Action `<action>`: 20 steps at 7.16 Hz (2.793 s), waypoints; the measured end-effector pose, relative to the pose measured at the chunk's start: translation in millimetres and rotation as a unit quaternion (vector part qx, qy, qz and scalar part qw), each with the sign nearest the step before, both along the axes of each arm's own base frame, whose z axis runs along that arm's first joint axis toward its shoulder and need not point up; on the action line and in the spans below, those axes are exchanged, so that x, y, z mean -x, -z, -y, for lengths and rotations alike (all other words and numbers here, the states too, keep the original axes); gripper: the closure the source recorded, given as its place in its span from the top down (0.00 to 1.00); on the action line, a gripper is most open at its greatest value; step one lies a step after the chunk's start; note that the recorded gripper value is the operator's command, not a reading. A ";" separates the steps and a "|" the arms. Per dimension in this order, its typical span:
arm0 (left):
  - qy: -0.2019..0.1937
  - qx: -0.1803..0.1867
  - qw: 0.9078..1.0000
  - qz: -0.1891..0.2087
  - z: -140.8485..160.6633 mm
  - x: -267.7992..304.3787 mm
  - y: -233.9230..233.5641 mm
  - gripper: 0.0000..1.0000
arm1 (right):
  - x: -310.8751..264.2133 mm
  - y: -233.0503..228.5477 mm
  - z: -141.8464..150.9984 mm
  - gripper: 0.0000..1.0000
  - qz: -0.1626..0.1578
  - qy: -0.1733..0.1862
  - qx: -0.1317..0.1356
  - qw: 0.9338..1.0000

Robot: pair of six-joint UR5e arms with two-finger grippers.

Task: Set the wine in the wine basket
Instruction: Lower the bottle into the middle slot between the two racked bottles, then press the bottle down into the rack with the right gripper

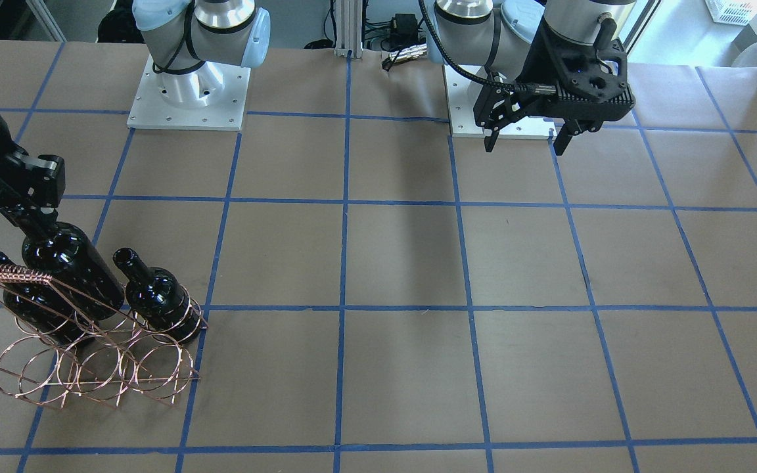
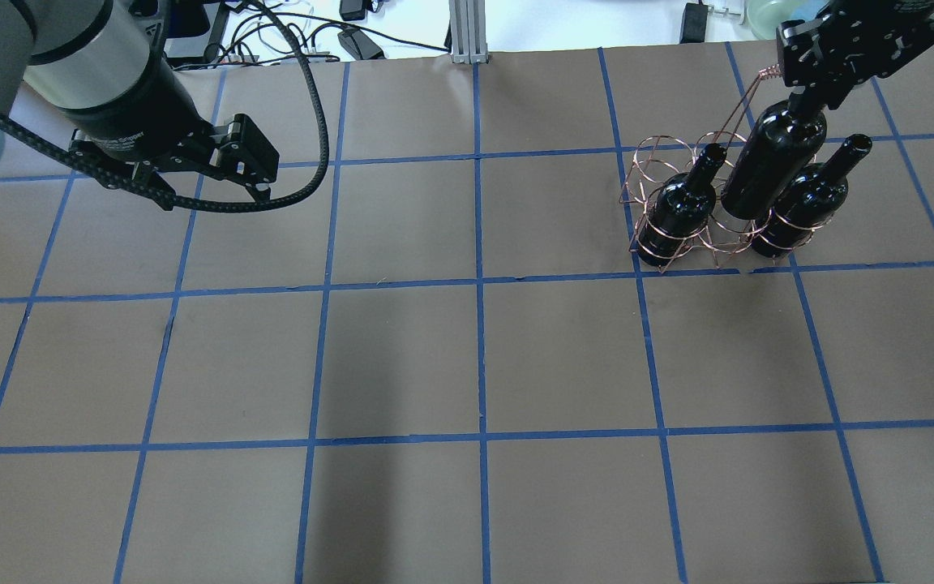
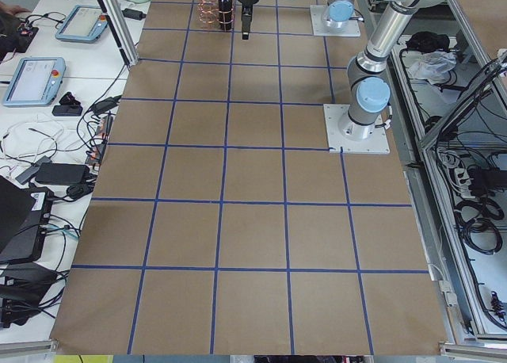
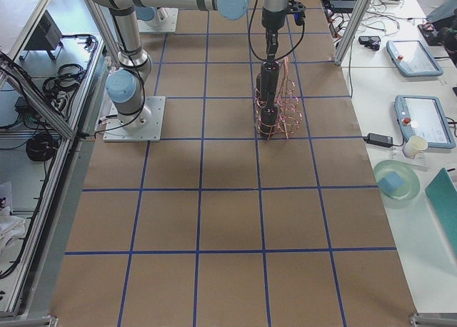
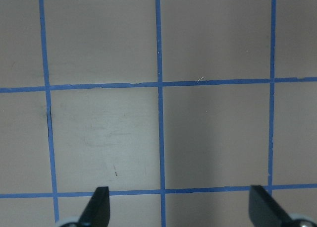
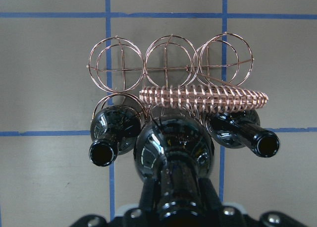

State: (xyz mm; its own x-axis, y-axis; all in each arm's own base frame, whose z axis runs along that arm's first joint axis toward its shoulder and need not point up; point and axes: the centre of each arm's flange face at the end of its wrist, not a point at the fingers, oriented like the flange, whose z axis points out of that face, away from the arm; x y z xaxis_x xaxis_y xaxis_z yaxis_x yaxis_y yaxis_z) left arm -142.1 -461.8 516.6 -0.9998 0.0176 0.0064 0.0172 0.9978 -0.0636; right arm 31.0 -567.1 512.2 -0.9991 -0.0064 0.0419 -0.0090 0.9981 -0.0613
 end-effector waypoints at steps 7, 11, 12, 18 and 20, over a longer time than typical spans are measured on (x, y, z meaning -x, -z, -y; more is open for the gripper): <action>0.015 0.002 1.000 0.001 -1.0 -0.5 -0.7 1.00 | 11.0 27.6 13.2 0.00 0.000 0.007 -0.012 1.000; 0.016 0.001 1.000 -0.001 -0.5 -0.1 0.0 1.00 | 11.5 60.0 17.7 0.00 0.002 0.007 -0.015 1.000; 0.016 0.001 1.000 -0.001 -0.4 0.0 0.1 1.00 | 11.9 68.3 19.8 0.00 0.002 0.007 -0.015 1.000; 0.016 0.002 1.000 -0.002 -1.3 0.0 -1.0 1.00 | 14.0 106.5 35.3 0.65 0.004 0.005 -0.026 1.000; 0.016 0.002 1.000 -0.002 -1.8 0.0 -1.4 1.00 | 14.6 106.6 34.8 0.91 0.000 0.005 -0.029 1.000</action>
State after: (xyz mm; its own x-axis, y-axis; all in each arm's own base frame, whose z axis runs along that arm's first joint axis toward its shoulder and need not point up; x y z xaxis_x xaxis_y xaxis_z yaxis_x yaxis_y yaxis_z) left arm -142.2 -460.0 518.0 -0.9988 0.0489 0.0097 0.0481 0.9965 -0.0677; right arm 16.4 -602.0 405.5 -0.9991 0.0011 0.0416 0.0009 1.0000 -0.0043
